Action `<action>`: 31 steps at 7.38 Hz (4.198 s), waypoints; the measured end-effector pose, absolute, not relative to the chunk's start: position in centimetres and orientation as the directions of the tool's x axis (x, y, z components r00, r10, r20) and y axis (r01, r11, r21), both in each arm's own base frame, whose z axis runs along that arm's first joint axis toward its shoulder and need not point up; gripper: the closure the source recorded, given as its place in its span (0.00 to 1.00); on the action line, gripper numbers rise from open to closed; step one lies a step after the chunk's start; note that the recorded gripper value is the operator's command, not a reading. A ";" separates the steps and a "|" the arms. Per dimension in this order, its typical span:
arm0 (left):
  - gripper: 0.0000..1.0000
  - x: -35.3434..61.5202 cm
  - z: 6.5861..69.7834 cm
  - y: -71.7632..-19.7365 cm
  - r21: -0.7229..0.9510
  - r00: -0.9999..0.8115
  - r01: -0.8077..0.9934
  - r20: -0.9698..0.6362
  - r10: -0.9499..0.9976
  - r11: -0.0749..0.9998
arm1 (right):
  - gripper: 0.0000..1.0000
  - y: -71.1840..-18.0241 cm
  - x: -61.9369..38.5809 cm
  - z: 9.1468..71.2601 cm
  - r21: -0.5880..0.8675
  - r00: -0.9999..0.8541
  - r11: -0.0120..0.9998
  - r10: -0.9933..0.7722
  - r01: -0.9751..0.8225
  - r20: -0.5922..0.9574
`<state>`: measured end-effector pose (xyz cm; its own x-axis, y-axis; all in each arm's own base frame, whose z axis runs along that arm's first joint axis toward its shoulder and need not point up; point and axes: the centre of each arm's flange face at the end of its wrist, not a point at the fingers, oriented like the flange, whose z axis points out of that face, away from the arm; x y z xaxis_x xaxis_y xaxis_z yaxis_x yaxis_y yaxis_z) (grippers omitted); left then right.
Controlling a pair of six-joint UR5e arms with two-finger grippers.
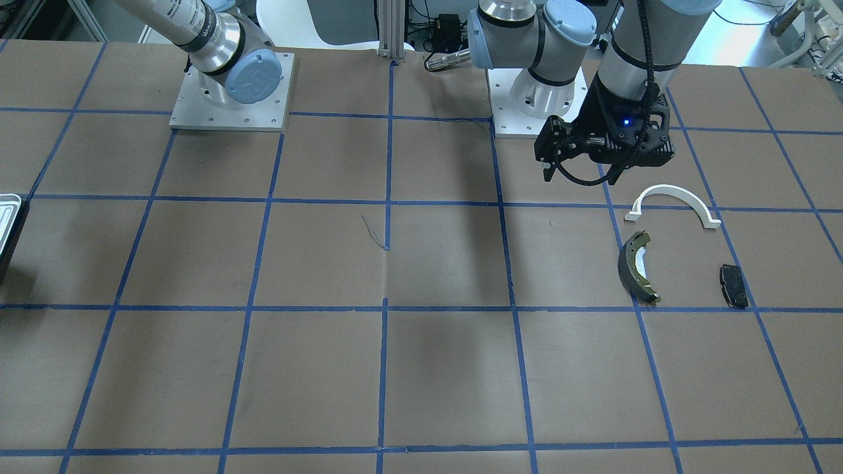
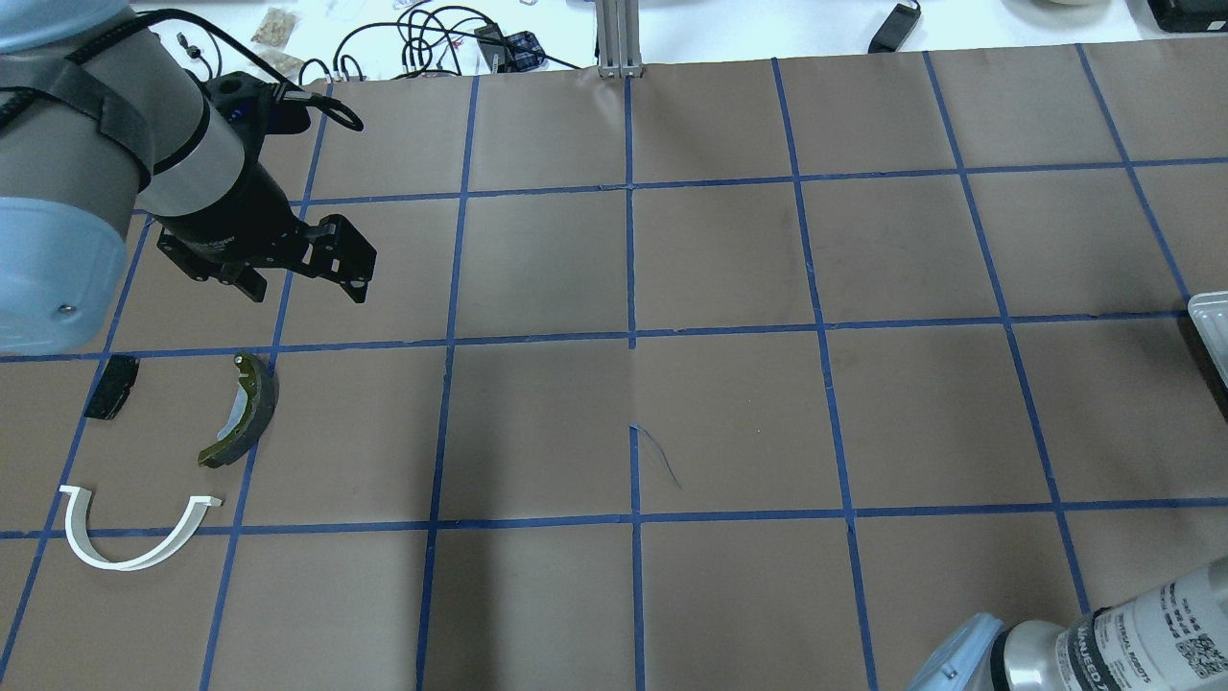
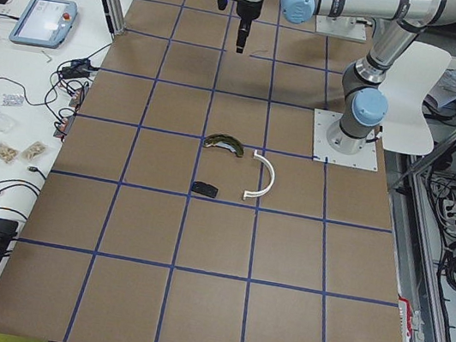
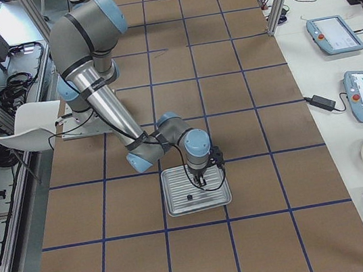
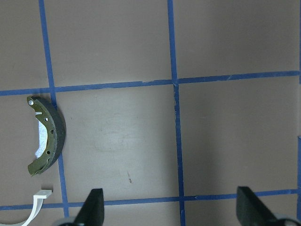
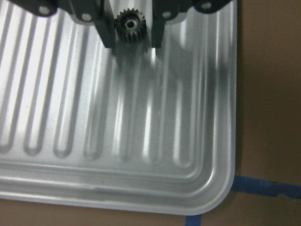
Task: Place bearing gear from tray to pile
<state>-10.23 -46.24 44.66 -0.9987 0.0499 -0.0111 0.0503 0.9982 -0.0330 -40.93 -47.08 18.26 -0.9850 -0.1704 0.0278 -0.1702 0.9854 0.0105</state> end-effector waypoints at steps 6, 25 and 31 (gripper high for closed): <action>0.00 -10.3 44.4 -46.1 -0.025 -0.999 0.049 -0.010 0.049 0.998 | 0.86 -47.4 -39.7 21.0 0.002 -0.992 0.993 -0.120 -0.120 0.047; 0.00 -9.1 42.3 -47.7 -0.079 -1.000 0.024 -0.003 0.024 0.997 | 0.00 -55.8 21.4 23.8 -0.082 -0.997 0.995 0.051 0.056 -0.061; 0.00 -20.8 29.9 -44.3 -0.044 -0.998 0.040 0.051 0.042 0.998 | 0.00 -55.8 -16.6 27.5 -0.064 -0.994 0.997 -0.028 -0.035 0.102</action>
